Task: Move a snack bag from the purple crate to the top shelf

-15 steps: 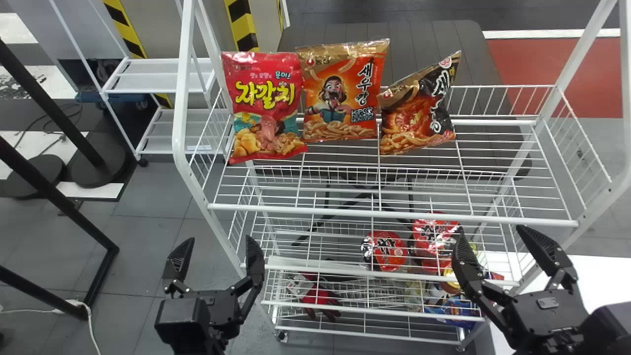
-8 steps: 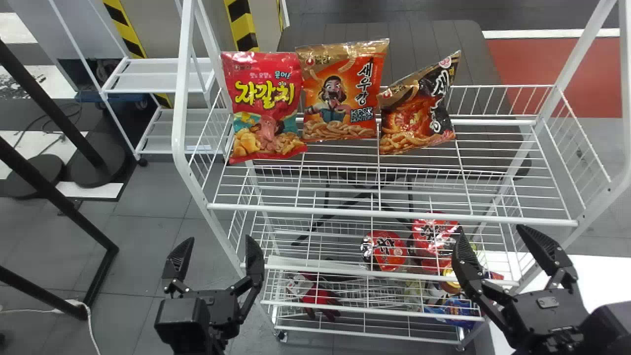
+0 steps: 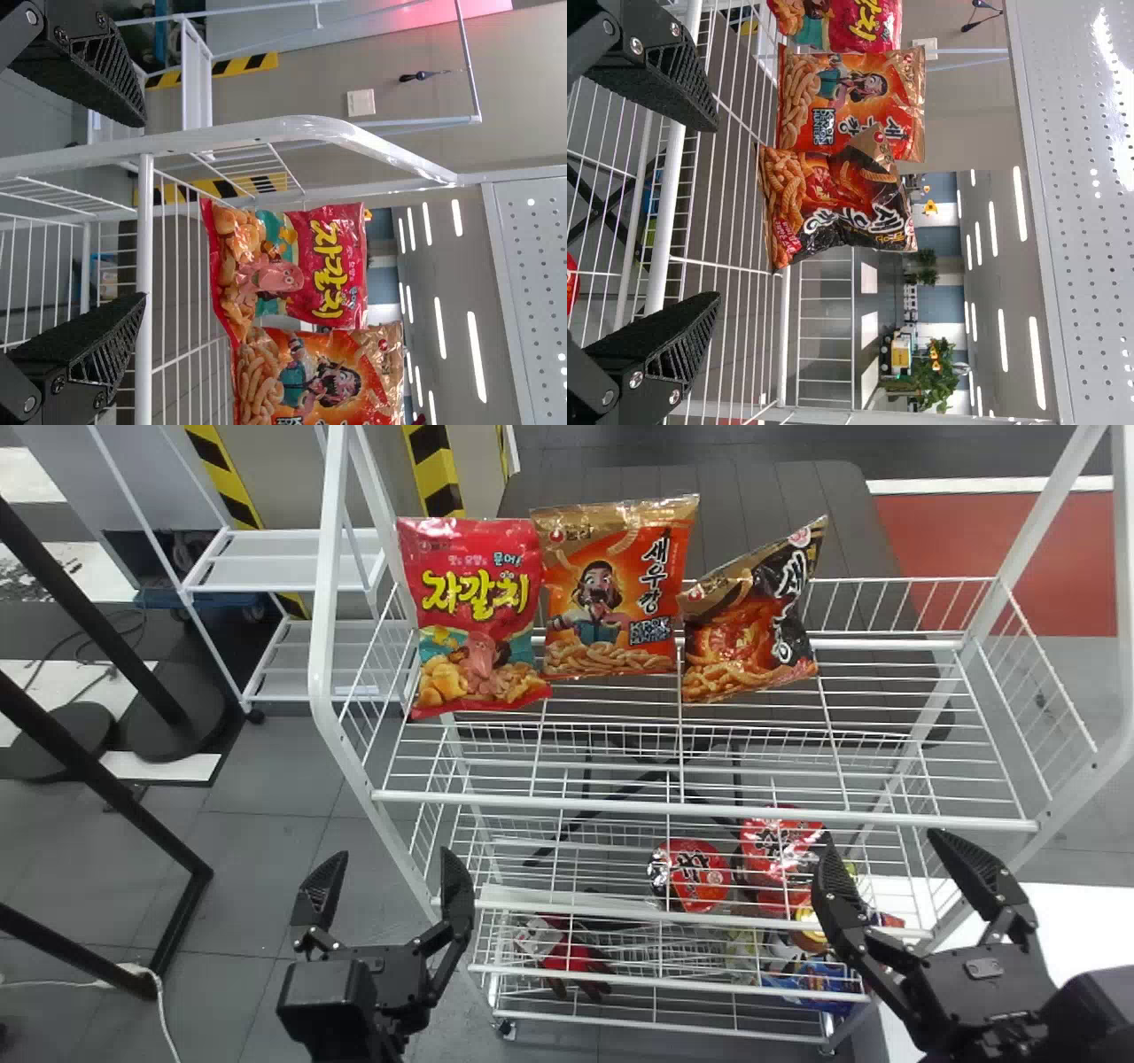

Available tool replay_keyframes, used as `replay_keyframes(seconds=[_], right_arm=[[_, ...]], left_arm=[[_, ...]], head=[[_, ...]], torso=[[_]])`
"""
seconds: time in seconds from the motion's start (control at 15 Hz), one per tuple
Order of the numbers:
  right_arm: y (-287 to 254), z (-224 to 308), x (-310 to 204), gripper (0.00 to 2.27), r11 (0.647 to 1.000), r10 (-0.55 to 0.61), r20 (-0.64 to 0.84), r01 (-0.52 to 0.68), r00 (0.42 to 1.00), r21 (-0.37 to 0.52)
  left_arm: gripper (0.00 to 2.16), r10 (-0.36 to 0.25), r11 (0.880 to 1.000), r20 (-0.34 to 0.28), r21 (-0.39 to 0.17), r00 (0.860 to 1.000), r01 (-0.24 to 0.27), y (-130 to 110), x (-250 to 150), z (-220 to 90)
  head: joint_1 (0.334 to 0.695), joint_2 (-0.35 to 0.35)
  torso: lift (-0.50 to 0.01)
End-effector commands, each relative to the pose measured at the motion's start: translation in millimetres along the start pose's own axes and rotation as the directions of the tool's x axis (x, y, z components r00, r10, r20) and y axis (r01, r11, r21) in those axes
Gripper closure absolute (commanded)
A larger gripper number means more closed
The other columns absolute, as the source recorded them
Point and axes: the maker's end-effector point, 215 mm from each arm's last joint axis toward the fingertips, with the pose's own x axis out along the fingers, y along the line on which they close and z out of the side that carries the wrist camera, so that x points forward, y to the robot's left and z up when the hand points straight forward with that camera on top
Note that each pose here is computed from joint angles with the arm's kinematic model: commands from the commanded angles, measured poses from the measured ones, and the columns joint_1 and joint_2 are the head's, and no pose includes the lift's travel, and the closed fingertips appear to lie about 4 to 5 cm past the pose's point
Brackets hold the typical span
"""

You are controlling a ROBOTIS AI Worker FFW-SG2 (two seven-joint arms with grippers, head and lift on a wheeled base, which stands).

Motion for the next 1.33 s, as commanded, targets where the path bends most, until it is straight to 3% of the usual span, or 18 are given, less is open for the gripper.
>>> replay_keyframes(seconds=[0.0, 1.27], right_arm=[[0.1, -2.1, 0.3, 0.16, 1.0, 0.0, -0.009, 0.0, 1.0, 0.001], [-2.5, -9.1, 0.9, 0.13, 1.0, -0.012, -0.043, 0.013, 0.999, 0.02]], left_arm=[[0.13, 0.001, 1.0, 0.0, 0.0, 1.0, -0.001, 0.5, 0.1, 0.1], [0.13, -0.004, 1.0, 0.001, 0.002, 1.0, 0.004, -1.5, -0.6, 1.9]], head=[[0.695, 0.099], [0.695, 0.093]], torso=[[0.0], [-0.078]])
